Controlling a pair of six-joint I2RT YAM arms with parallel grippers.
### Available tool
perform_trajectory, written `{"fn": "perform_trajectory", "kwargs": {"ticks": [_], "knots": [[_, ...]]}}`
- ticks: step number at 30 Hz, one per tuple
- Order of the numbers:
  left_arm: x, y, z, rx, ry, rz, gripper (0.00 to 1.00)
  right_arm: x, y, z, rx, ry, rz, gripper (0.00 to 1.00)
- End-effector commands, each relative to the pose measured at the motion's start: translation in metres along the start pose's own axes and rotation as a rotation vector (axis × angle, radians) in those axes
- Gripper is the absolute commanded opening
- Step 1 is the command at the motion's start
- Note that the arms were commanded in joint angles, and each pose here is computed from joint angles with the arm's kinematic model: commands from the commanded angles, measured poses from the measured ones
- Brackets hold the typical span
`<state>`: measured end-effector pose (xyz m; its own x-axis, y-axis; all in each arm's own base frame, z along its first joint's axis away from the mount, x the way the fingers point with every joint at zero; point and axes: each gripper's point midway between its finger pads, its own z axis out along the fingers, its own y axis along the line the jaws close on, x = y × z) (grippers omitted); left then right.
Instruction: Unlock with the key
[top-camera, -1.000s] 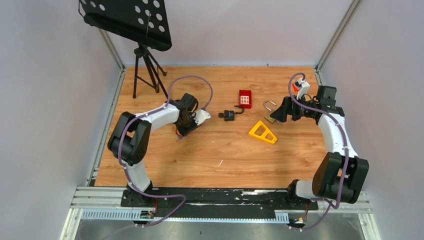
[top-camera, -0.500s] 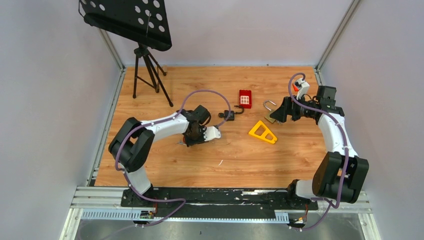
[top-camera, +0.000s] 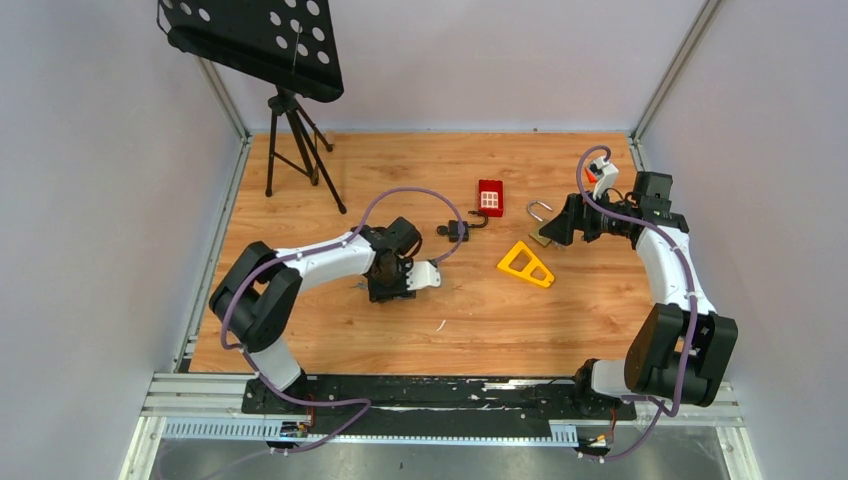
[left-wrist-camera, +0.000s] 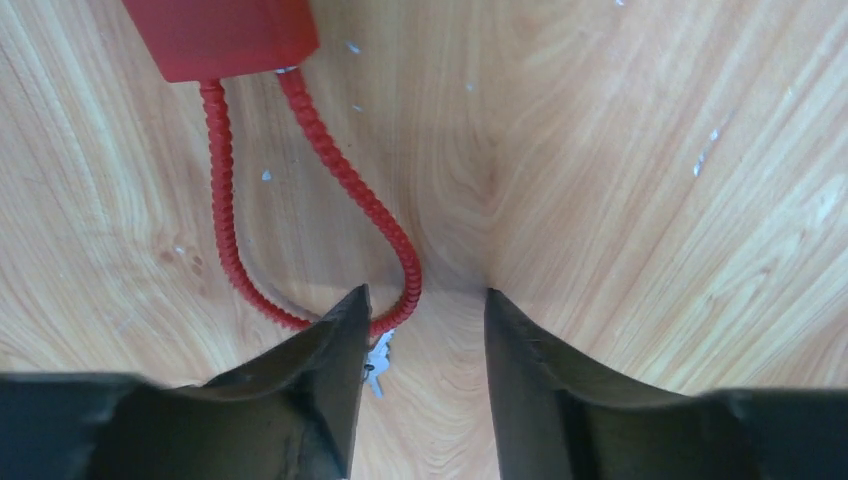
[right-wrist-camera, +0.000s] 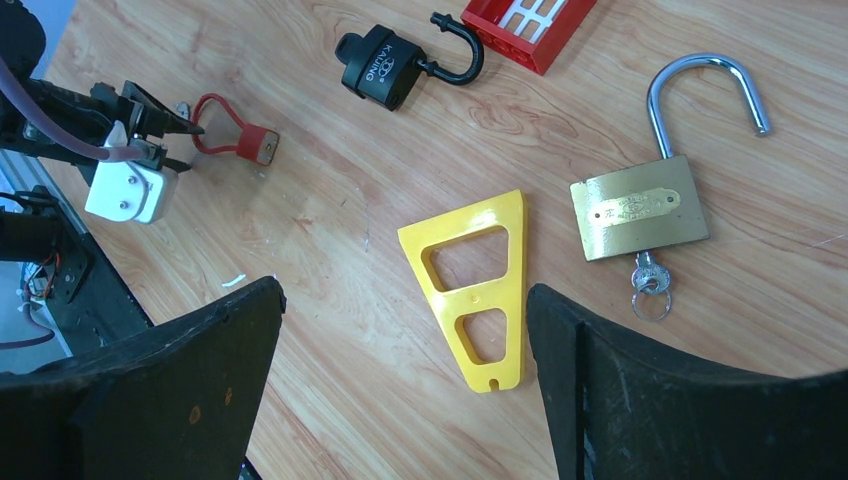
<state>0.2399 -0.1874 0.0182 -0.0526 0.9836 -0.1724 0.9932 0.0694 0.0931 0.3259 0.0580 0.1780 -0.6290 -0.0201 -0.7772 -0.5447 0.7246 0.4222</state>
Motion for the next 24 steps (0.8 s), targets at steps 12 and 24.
{"fn": "perform_trajectory", "kwargs": {"ticks": [12,24], "knots": [[0.019,0.033,-0.056,-0.118,-0.167,-0.438,0.69,-0.005,0.004,0.002,-0.051,-0.006,-0.031,0.92],[0.041,0.044,-0.03,-0.072,-0.09,-0.616,0.53,-0.002,0.002,0.005,-0.068,0.003,-0.011,0.92]]}}
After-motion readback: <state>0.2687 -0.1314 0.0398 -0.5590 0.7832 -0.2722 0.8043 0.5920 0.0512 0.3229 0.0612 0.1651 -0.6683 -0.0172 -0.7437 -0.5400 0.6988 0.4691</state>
